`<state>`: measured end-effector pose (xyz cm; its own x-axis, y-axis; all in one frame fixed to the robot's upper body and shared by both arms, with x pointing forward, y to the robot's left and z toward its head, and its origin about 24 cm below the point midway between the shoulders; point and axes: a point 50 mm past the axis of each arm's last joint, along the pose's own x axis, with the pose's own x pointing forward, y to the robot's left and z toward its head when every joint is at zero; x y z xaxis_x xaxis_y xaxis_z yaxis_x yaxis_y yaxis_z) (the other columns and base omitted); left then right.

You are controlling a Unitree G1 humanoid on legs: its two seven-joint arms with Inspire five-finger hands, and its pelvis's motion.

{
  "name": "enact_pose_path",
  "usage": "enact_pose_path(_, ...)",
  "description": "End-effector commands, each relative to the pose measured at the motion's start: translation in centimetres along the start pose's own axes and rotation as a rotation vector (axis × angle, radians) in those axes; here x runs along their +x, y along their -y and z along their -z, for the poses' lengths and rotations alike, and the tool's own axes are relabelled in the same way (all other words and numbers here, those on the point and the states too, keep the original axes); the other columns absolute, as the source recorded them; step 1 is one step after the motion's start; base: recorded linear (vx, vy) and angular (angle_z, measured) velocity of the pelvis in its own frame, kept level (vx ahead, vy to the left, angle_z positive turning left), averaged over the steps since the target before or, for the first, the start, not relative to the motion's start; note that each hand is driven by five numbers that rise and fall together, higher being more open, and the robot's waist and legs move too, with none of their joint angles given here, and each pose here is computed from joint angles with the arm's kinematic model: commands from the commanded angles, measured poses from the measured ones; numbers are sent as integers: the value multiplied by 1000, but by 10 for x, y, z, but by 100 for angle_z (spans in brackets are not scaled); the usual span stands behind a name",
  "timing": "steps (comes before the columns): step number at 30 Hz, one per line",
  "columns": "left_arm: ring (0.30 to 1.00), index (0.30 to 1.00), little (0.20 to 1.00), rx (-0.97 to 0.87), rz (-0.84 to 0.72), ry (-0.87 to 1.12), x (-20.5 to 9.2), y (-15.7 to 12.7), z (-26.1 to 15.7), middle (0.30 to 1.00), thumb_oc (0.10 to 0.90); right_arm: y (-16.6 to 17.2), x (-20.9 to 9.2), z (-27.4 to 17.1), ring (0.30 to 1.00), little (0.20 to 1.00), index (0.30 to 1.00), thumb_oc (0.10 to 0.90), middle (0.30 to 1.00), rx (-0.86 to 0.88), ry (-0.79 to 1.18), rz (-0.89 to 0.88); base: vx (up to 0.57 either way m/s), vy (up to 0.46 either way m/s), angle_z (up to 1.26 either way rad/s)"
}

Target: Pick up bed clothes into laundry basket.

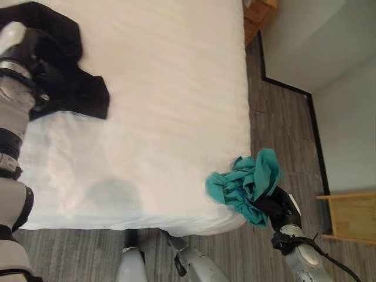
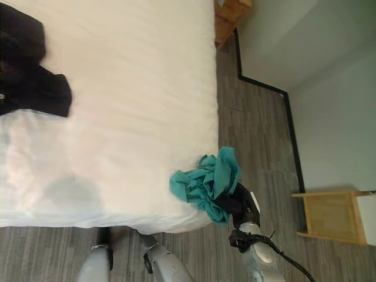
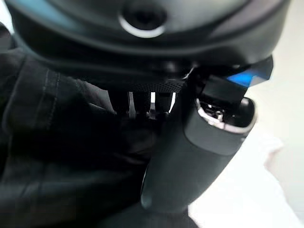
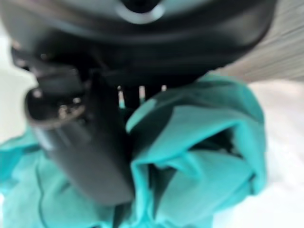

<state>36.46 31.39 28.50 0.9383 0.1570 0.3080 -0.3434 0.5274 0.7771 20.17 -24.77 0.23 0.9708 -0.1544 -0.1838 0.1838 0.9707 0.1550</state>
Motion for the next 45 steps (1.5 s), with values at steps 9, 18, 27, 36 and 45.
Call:
enact_pose_path(9, 300, 300, 300, -868, -258, 132, -153, 43, 55, 300, 400, 75, -8, -89, 300, 300, 300, 400, 300, -110, 395, 353, 22, -5, 5)
enact_pose_path(18, 300, 300, 300, -899, -414, 247, -194, 15, 44, 300, 400, 63, 0, -157, 300, 300, 300, 400, 300, -160, 663, 337, 17, -9, 17)
enact_pose_path(27, 300, 300, 300, -862, -387, 306, -196, 25, 25, 300, 400, 61, -1, -151, 300, 300, 300, 400, 300, -121, 663, 351, 21, 16, 11)
enact_pose_path(36, 300, 300, 300, -734, -457, 432, -191, -1, 9, 300, 400, 64, -8, -157, 300, 300, 300, 400, 300, -93, 720, 391, 2, 1, 0)
enact_pose_path(45, 300, 300, 300, -838, -441, 491, -192, 6, -4, 300, 400, 40, 5, -161, 300, 300, 300, 400, 300, -52, 743, 275, -8, 1, 3)
